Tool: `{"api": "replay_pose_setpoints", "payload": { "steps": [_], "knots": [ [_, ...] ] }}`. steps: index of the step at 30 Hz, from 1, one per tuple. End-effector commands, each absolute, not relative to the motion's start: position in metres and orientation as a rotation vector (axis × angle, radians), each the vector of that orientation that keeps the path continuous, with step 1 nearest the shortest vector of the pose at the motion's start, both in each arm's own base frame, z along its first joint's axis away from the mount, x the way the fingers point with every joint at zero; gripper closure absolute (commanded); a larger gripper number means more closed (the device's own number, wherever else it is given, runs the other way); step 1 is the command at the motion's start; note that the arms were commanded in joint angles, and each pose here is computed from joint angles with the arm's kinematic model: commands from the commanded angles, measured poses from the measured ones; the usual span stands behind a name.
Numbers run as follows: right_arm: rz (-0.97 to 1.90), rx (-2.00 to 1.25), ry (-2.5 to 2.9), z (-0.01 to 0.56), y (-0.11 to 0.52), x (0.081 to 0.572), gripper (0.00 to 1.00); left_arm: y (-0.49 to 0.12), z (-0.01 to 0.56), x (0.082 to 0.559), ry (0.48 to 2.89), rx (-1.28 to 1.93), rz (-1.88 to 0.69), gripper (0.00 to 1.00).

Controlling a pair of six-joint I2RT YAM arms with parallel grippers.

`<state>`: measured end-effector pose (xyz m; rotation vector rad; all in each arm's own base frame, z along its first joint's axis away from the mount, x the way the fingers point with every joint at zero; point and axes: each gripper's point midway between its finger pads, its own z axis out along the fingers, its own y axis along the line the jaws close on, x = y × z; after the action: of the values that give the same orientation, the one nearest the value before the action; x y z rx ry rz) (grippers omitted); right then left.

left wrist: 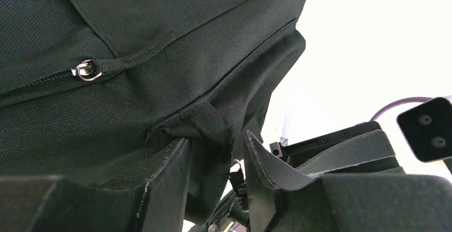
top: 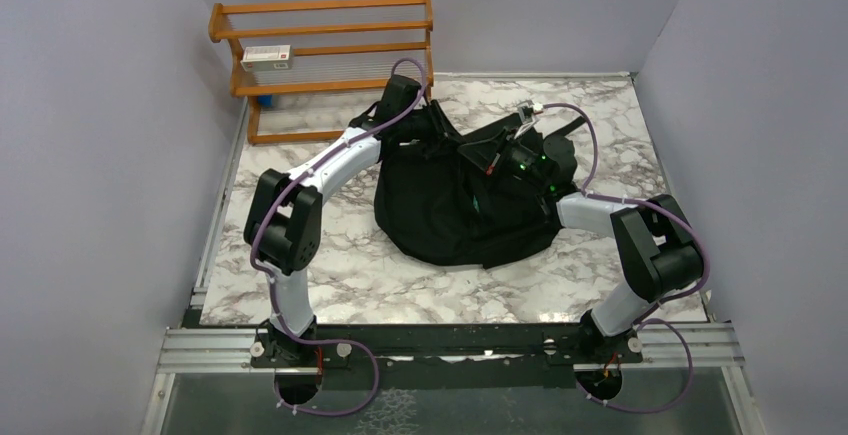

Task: Pack the student bag
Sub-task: Zip the student bag at the center of the board.

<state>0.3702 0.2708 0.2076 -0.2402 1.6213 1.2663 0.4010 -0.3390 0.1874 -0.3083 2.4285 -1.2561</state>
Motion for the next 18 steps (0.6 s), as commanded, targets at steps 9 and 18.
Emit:
{"api": "replay_pose_setpoints", "payload": {
  "steps": [9, 18],
  "knots": [
    [1.294, -0.388, 1.567, 0.221, 0.276, 0.348, 0.99, -0.334, 0.171, 0.411, 2.445, -0.23, -1.18, 0.92],
    [1.24, -0.509, 1.64, 0.211, 0.274, 0.334, 0.99, -0.317, 0.171, 0.432, 2.419, -0.233, -1.158, 1.0]
  ]
}}
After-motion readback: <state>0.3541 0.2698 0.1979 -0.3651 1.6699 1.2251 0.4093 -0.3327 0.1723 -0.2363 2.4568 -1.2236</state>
